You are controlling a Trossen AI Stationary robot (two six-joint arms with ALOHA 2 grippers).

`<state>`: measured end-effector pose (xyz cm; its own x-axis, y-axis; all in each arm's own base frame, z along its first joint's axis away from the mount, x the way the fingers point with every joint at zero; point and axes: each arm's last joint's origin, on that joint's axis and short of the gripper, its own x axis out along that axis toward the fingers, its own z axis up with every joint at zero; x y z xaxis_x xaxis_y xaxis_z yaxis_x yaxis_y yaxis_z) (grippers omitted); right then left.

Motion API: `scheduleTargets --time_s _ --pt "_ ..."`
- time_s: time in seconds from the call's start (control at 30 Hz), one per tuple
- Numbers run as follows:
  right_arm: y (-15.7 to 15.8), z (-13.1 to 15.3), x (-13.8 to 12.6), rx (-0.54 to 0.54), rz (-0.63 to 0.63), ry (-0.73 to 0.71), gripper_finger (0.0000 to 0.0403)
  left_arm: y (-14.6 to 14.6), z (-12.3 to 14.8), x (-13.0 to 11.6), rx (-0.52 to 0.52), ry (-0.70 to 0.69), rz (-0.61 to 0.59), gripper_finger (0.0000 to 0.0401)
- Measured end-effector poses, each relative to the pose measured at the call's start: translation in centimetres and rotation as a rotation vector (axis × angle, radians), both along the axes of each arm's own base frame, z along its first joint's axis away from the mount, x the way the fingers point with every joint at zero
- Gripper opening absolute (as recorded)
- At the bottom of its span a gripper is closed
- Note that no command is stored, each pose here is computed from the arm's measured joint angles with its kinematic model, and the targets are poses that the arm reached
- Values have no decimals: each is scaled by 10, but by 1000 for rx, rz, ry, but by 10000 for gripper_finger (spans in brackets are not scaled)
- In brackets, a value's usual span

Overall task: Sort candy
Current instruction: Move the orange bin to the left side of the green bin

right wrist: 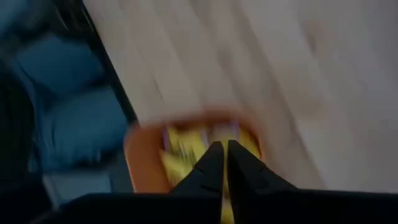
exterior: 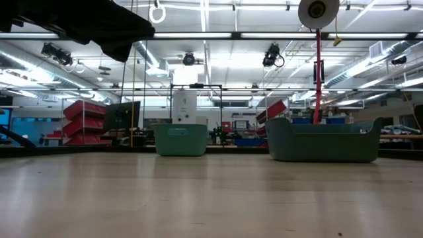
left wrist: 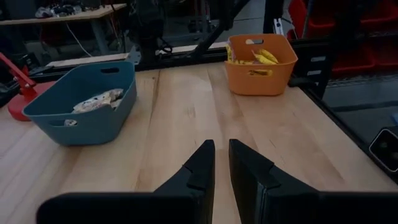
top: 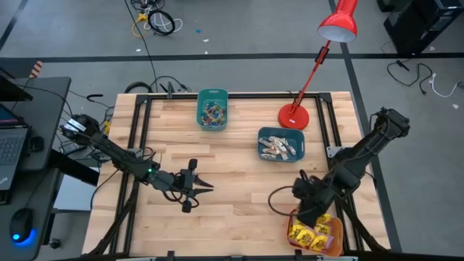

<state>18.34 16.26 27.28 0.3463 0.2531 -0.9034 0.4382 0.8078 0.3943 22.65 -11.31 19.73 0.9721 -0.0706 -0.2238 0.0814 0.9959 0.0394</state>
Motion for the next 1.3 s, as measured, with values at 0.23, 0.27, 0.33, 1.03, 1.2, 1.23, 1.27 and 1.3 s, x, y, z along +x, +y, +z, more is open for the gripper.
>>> scheduleTargets --time_s 0.23,0.27,0.33,1.03,1.2,1.23,1.27,1.3 --pt "16 -11 -28 76 -43 345 3 0 0 0 11 -4 12 51" --pt "20 -12 -31 87 -44 379 2 0 0 0 12 -3 11 51" --pt "27 -14 -35 95 -42 386 2 0 0 0 13 -3 12 51" --pt "47 -83 33 -137 80 151 0 1 -1 0 15 9 13 51" --pt "43 -83 39 -147 85 133 0 1 -1 0 14 10 14 51" --pt "43 -83 40 -150 88 120 0 1 -1 0 14 10 14 51" --pt "42 -82 41 -151 88 108 0 1 -1 0 14 10 14 51" --pt "41 -82 43 -152 87 102 0 1 -1 0 14 10 14 51"
